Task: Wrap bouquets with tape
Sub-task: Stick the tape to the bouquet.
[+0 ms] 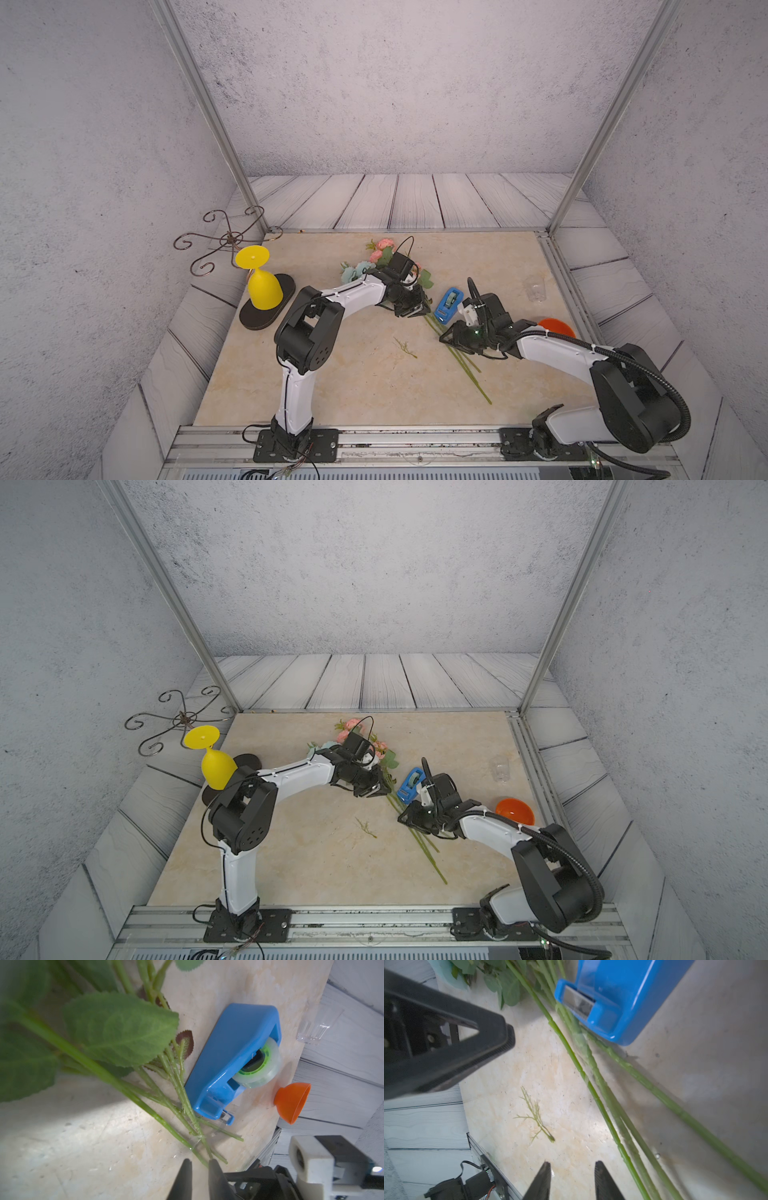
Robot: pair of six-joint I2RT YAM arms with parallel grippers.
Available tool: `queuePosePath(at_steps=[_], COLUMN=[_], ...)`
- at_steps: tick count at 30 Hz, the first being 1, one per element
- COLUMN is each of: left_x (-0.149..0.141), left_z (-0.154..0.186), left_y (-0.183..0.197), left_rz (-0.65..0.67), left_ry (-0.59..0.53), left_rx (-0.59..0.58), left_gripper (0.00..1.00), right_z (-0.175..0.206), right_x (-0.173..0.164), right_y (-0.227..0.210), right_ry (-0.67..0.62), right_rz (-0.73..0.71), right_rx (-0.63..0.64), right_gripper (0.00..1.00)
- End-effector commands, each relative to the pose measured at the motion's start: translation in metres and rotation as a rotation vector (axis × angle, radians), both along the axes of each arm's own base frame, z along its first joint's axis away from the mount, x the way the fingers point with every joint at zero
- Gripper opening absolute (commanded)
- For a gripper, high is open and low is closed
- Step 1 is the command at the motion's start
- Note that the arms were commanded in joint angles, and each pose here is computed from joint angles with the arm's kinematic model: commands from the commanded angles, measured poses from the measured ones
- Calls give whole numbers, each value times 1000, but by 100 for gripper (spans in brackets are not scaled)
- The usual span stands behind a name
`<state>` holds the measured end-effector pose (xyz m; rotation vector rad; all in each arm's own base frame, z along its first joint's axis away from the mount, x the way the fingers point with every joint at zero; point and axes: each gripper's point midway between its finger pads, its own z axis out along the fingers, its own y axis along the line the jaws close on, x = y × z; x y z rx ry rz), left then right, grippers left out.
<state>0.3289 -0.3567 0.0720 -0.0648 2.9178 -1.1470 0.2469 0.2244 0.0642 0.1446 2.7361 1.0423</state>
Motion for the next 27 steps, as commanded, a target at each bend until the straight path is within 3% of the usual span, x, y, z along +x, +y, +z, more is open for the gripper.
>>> queuePosePath(at_steps=[1,7,19,27], left_x=[-19,-44,-33,-22], left_z=[-11,-41,-70,-73], left_y=[12,14,-2,-11], left_rz=[-9,30,43,43], left_ry=[36,123,129,111], left_rx=[59,100,130,114], left_gripper=[7,2,3,3], right_z=[0,16,17,4], right_x=[0,18,49,51], right_y=[-10,-26,-14,2], right_ry=[12,-53,-150,-132], right_rz=[-3,9,138,202], right_rx=[-72,-158,-188,-133], right_gripper=[28,21,4,3])
